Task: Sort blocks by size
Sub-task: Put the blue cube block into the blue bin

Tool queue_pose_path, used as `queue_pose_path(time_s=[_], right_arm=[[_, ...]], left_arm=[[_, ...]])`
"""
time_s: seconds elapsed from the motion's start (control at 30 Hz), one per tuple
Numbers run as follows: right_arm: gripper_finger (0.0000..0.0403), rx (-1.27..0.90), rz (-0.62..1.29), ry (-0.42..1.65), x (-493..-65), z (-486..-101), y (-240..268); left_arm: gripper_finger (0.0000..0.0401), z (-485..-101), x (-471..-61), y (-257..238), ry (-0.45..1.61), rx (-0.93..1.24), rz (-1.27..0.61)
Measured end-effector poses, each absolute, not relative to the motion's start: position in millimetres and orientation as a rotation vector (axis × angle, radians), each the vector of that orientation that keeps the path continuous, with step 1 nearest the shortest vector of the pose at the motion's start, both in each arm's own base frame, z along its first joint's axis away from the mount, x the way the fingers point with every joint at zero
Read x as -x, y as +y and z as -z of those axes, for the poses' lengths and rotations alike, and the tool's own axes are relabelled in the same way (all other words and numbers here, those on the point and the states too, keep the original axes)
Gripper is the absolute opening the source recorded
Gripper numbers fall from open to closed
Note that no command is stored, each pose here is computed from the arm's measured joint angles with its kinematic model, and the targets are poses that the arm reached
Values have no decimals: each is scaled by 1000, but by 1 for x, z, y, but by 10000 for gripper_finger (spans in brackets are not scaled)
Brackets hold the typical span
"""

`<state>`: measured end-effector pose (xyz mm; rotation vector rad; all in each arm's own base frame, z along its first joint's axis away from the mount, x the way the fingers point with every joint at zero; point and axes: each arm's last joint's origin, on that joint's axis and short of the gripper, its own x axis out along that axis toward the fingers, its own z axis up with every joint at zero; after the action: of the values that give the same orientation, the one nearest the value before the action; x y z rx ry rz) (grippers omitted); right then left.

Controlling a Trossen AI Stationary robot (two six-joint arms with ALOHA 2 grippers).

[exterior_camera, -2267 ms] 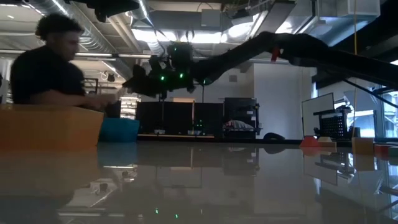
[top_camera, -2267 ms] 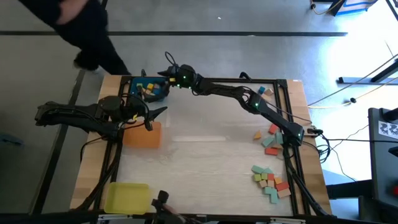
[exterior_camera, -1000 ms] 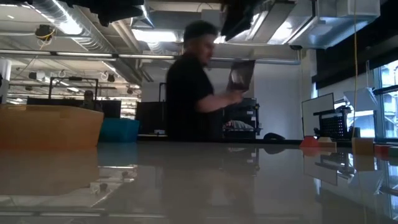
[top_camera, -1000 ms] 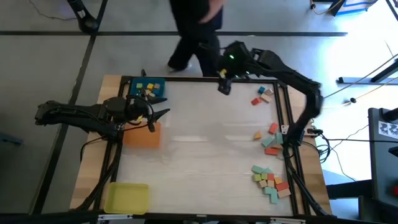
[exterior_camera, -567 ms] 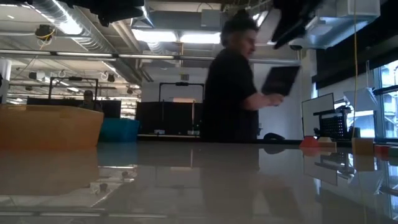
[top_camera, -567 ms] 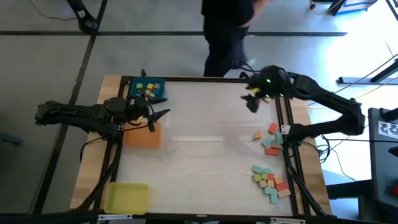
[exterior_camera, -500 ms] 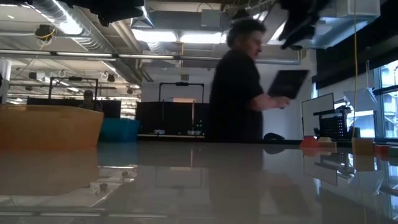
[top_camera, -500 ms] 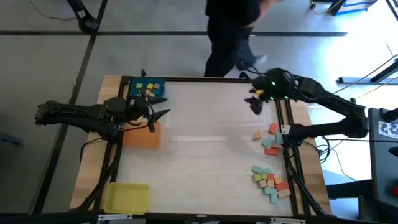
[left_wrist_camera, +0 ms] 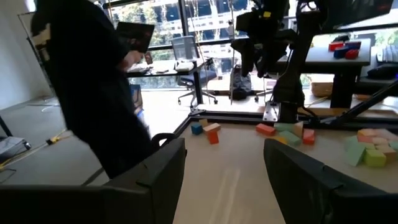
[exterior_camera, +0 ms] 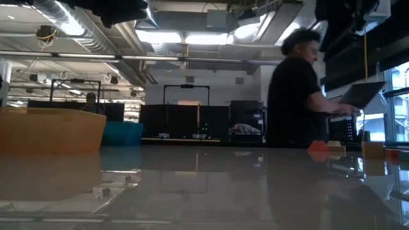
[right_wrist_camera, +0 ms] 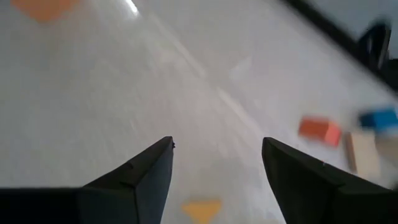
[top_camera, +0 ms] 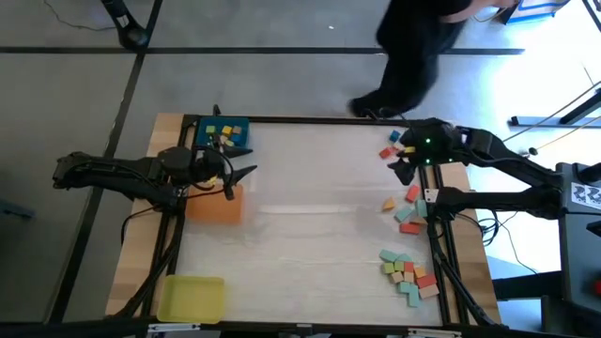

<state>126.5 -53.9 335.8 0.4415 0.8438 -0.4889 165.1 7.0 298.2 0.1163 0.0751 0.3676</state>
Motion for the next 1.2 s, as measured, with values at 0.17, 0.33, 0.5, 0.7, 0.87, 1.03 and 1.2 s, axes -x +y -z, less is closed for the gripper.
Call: queue_pose_path(time_s=[0.17,0.33,0.5,0.7,0.87,1.03,1.2], right_arm=[[243,-589,542,1020,-122,-302,-51],[243,-707,599,1144,-120,-260,-49],[243,-883,648,1226,-121,-224,-48],[243,-1012,631,1289,-126,-199,-47],[243,-1036,630,1260,-134,-195,-50],[243,-1136,669,1224,-137,-195,-51],[243,-1216,741,1214,-136,-195,-50]], left_arm=[[205,-297,-165,7,92,-120,-367],[205,-297,-165,7,92,-129,-366],[205,-297,-165,7,91,-135,-366],[205,-297,-165,7,93,-146,-366],[205,-297,-165,7,95,-152,-365],[205,-297,-165,7,96,-152,-365],[205,-297,-165,7,96,-152,-365]])
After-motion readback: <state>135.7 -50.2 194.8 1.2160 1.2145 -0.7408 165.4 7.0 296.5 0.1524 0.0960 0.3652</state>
